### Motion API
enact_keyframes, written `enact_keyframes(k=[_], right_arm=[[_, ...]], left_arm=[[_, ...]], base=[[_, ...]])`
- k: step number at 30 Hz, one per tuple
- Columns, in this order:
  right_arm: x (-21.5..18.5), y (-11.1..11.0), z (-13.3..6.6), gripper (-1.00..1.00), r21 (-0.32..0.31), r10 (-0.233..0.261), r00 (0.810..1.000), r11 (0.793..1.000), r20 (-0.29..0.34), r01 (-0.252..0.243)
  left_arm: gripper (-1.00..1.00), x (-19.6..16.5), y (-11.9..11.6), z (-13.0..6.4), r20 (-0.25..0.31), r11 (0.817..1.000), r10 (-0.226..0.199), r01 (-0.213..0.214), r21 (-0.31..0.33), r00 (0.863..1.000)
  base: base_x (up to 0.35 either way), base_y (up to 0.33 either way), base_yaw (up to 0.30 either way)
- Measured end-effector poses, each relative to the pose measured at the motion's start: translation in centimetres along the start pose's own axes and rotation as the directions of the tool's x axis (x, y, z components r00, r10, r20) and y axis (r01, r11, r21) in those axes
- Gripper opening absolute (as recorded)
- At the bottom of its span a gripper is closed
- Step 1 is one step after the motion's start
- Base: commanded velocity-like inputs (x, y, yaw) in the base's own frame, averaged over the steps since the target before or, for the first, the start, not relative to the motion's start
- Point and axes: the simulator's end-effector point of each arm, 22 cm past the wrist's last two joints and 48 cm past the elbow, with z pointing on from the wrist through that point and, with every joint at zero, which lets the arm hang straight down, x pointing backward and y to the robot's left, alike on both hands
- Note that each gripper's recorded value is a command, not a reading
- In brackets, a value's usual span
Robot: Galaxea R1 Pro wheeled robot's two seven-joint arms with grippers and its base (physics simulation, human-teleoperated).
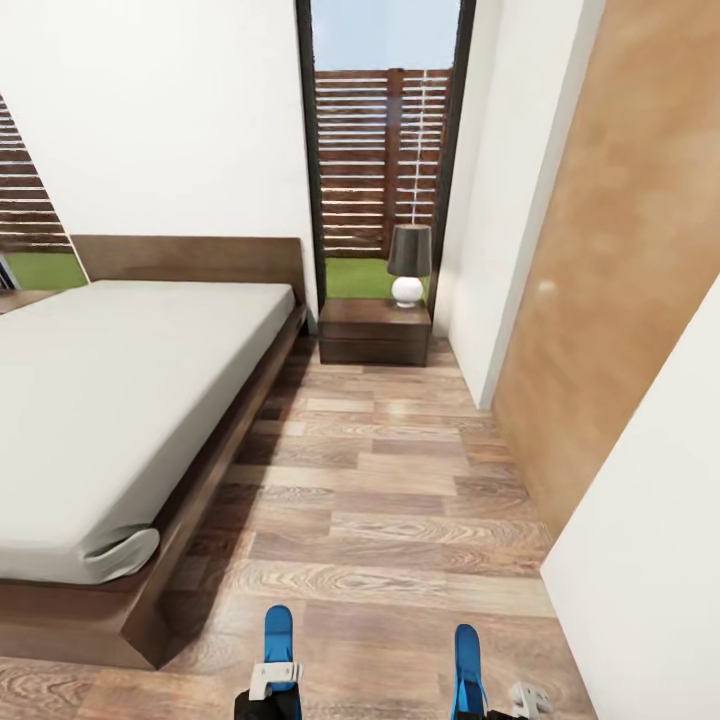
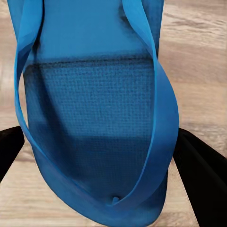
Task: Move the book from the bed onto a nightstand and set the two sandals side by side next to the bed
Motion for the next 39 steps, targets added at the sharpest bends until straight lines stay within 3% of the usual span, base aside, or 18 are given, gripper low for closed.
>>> enact_keyframes(k=[39], right_arm=[[0.0,0.0,0.0,-1.0,0.0,0.0,1.0,1.0,0.0,0.0]], left_arm=[[-1.0,0.0,0.0,0.0,0.0,1.0,0.0,0.0,0.0,1.0]], base=[[0.329,-0.008,0.0]])
